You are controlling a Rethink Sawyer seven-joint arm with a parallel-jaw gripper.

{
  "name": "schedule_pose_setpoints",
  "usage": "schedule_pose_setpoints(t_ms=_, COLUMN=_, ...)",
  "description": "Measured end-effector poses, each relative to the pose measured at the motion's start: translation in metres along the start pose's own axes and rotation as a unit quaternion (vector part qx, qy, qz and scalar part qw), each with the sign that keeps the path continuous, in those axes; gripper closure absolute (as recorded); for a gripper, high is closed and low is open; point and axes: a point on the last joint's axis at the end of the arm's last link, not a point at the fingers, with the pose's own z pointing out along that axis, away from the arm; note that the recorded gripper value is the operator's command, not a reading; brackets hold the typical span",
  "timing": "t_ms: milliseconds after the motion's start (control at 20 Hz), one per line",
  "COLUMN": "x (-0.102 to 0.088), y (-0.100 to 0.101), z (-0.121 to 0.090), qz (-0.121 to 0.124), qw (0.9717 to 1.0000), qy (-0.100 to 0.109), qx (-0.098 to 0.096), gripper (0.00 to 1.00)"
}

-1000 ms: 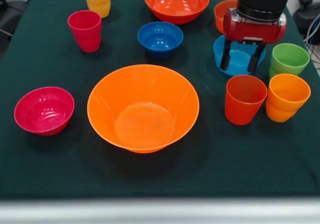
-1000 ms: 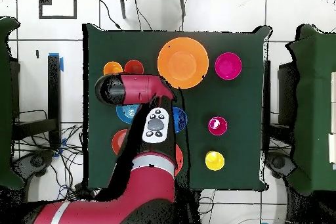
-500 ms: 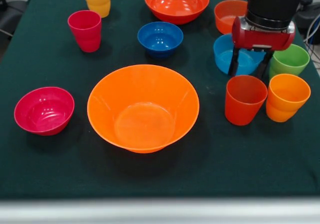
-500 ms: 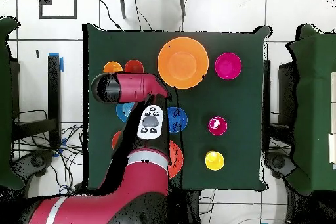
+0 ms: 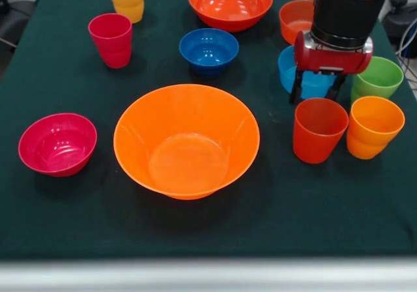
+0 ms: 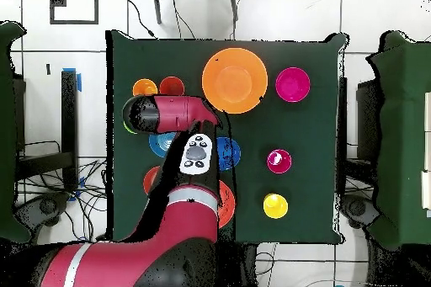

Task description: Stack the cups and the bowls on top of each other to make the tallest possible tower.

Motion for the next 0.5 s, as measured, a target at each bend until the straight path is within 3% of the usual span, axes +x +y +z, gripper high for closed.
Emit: schedule_pose_setpoints(t_ms=500, x=0.0063, y=-0.0027, z=0.0102, qz=0.001, qw=1.0000, qy=0.009, qx=0.001, gripper=0.00)
